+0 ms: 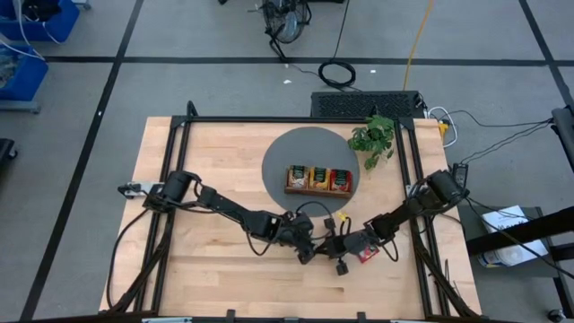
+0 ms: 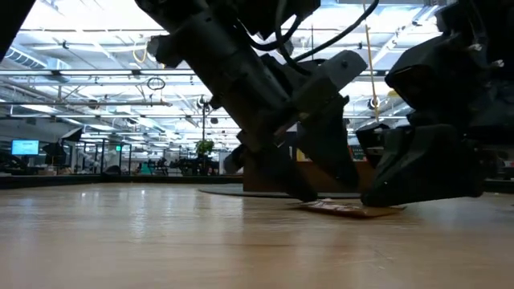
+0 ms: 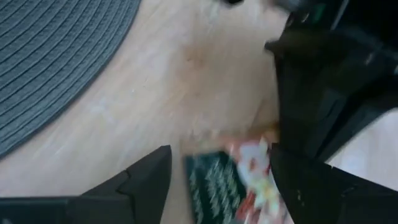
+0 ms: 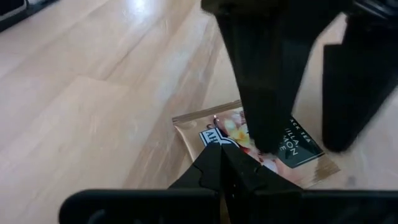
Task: Pick & Place Tea
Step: Put the brown tea bag into the left section of the wooden organizer
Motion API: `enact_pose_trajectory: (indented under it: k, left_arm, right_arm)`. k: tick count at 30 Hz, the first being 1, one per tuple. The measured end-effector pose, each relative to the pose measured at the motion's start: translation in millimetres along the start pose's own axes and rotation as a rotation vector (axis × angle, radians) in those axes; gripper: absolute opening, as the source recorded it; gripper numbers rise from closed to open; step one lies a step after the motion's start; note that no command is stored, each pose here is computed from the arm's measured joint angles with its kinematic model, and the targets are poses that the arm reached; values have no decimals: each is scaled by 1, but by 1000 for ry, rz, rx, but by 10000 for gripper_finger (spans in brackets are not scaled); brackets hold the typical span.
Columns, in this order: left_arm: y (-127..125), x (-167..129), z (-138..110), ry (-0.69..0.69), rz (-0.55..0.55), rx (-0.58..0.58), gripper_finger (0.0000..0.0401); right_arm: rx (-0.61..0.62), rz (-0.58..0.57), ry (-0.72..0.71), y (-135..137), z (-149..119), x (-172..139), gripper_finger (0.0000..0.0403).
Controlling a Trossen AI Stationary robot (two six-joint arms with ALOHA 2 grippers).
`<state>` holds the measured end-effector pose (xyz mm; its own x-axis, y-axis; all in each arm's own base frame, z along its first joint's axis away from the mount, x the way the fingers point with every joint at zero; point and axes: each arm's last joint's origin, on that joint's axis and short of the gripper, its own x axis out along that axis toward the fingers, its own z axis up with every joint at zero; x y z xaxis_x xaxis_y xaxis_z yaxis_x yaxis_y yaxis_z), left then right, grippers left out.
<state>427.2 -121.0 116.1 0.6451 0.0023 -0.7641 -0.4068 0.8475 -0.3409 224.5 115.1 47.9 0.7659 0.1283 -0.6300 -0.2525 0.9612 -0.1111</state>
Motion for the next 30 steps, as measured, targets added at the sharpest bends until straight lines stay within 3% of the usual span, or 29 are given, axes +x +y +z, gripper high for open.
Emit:
enact_pose_trajectory:
  k: [4,9,15,25,30]
  left_arm:
    - [-2,1,0,1,-31,9,270]
    - [-4,0,-4,48,-59,27,235]
    - [-2,-5,-8,102,-26,57,204]
    - [-4,-32,-16,199,80,3,227]
    - [-15,-29,-19,151,15,1,245]
  right_arm:
    - [19,26,-19,-3,-1,4,0]
    - [26,35,-17,-4,-1,5,0]
    - [26,37,-16,-4,-1,5,0]
    - [42,49,-2,-5,-2,5,0]
    - [43,54,-6,-5,-2,5,0]
